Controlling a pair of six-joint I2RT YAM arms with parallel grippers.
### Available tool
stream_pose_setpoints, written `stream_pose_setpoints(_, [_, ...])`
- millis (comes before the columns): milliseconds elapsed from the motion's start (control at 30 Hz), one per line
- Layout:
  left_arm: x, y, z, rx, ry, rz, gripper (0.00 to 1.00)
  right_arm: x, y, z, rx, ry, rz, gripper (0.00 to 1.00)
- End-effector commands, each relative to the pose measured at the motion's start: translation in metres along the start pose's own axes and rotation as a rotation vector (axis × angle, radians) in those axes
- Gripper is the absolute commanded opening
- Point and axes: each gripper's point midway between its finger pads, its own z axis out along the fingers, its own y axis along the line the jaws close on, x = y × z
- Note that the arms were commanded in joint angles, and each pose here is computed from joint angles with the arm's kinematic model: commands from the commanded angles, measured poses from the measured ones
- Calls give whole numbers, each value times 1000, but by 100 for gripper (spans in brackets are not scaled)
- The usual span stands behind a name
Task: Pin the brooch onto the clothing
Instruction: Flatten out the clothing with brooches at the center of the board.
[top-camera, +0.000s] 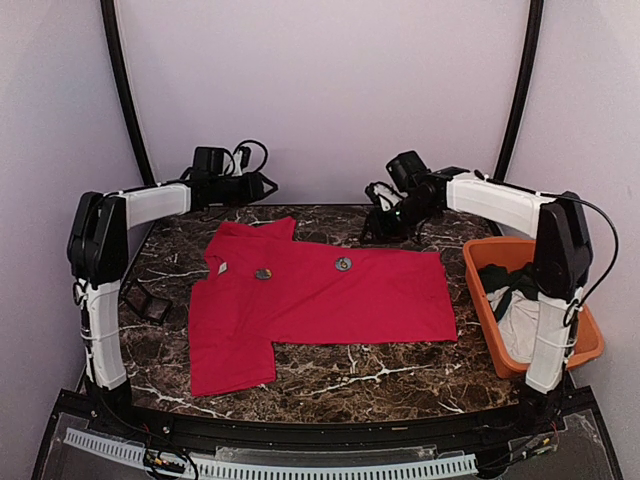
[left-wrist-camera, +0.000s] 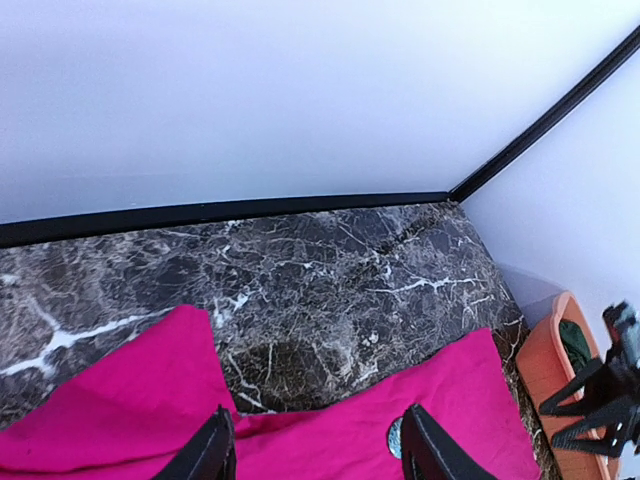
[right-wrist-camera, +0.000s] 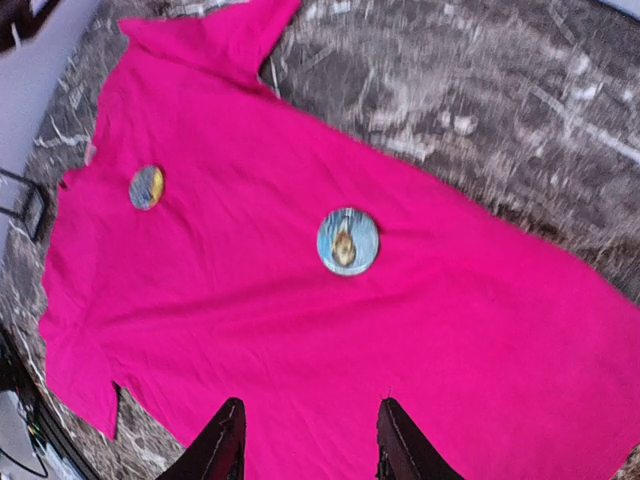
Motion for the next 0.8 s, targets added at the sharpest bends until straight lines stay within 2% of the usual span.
stream_pose_setpoints(0, [20, 1, 40, 116, 86, -35, 55, 52, 15, 26, 41, 116, -76, 43])
stream_pose_setpoints(367, [65, 48, 82, 32, 211, -56, 54, 113, 82, 64, -16, 246, -214, 43])
stream_pose_setpoints(767, [113, 85, 98, -60, 384, -81, 55, 164, 89, 97, 44, 383, -251, 43])
